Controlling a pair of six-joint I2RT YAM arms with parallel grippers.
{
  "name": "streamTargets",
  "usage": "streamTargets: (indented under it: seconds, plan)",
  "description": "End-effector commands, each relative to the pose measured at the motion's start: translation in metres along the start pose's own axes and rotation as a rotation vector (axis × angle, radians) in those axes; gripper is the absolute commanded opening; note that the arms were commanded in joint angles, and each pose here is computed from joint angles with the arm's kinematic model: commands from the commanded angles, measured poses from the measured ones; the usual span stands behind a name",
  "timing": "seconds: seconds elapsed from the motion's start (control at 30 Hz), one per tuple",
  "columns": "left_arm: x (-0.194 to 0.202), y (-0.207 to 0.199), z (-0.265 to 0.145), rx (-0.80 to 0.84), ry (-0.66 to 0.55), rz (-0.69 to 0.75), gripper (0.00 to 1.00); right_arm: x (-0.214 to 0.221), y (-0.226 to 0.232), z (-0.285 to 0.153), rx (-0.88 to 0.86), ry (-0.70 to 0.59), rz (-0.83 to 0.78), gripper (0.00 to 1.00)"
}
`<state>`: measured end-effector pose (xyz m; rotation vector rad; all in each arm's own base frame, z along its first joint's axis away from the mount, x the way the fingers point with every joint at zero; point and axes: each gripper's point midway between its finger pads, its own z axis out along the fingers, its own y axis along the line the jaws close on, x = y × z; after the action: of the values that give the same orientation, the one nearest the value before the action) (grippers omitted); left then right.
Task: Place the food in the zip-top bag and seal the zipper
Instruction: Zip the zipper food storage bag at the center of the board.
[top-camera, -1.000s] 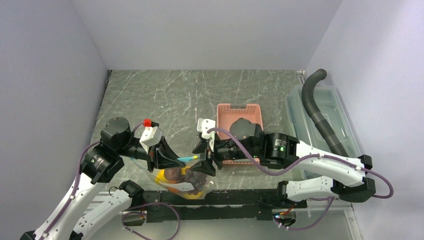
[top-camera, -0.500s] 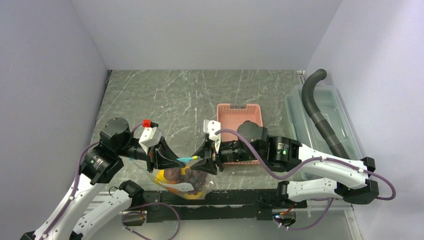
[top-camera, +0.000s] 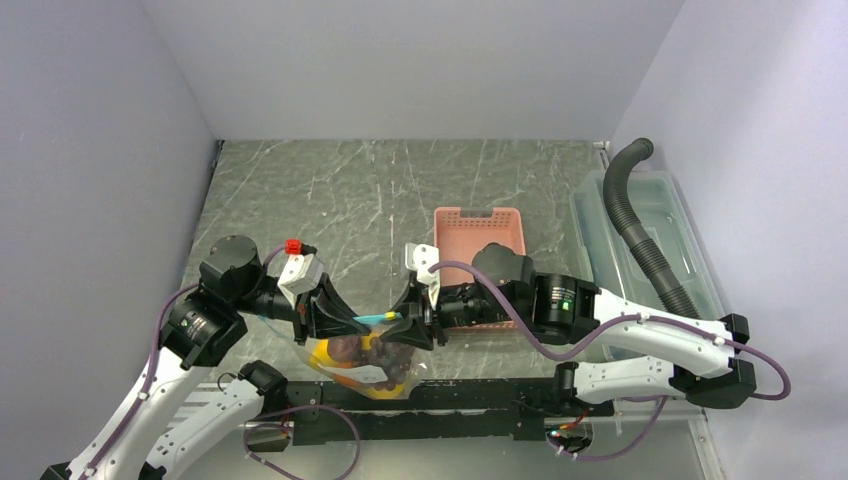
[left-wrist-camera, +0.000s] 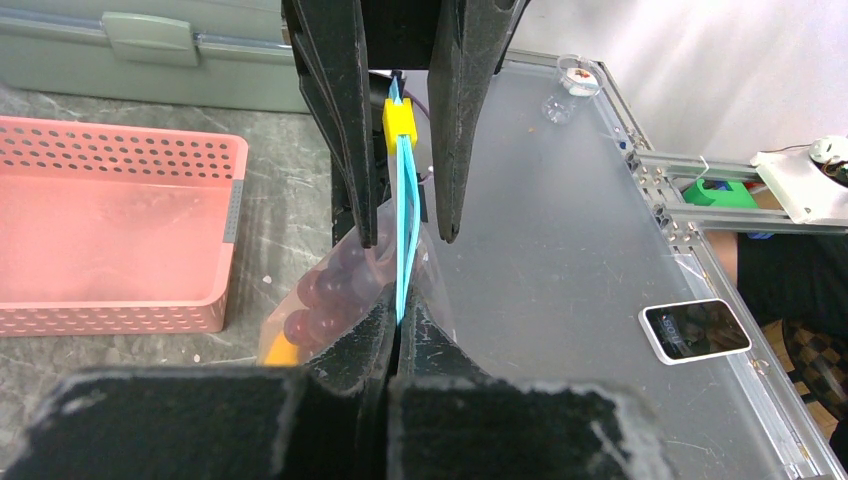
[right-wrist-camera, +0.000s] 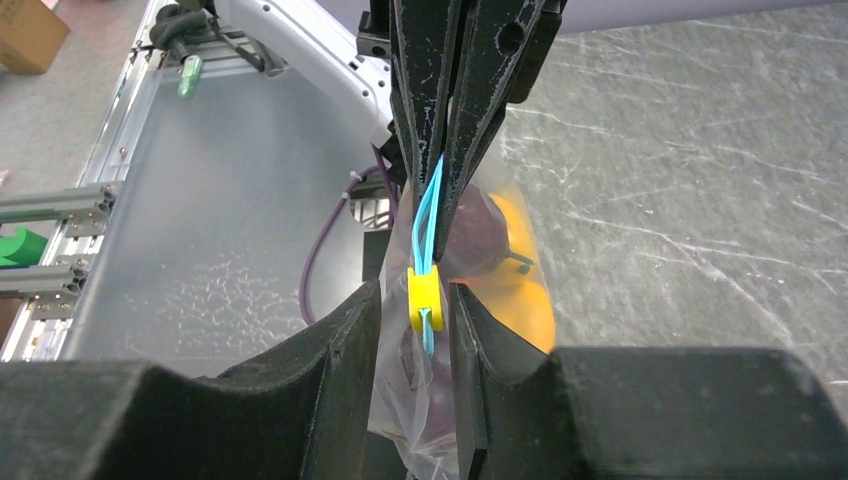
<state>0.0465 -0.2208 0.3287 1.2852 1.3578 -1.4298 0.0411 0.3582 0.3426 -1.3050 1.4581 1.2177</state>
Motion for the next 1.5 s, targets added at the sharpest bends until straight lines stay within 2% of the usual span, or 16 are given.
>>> streamTargets:
  seconds: [0.0,0.33,0.6,0.87,1.0,1.13,1.27,1.47]
  plan:
    - [-0.012,-0.008,-0.001,0.033,-0.028,0.093,0.0,-0.012,0.006,-0.001,-0.03,-0.051,-0.011,0.34]
    - [-0.013,-0.007,-0.001,0.032,-0.028,0.094,0.0,-0.012,0.007,-0.001,-0.041,-0.055,-0.014,0.2]
    - [-0.012,-0.007,-0.001,0.023,-0.029,0.095,0.0,-0.011,0.009,-0.001,-0.054,-0.057,-0.016,0.0]
    - [-0.013,-0.006,-0.001,0.019,-0.028,0.091,0.0,-0.012,0.011,-0.003,-0.059,-0.044,0.001,0.0]
    - [-0.014,-0.001,-0.001,-0.009,-0.031,0.092,0.32,-0.011,0.007,-0.002,-0.036,-0.013,0.017,0.0]
    - [-0.014,0.001,-0.001,-0.018,-0.033,0.089,0.48,-0.008,0.003,0.001,-0.01,0.025,0.041,0.0]
    - [-0.014,0.003,0.0,-0.023,-0.035,0.085,0.58,-0.003,0.001,0.003,-0.001,0.054,0.065,0.0]
    - [-0.014,0.014,0.002,-0.065,-0.036,0.063,0.61,-0.003,-0.001,0.009,0.012,0.088,0.102,0.0]
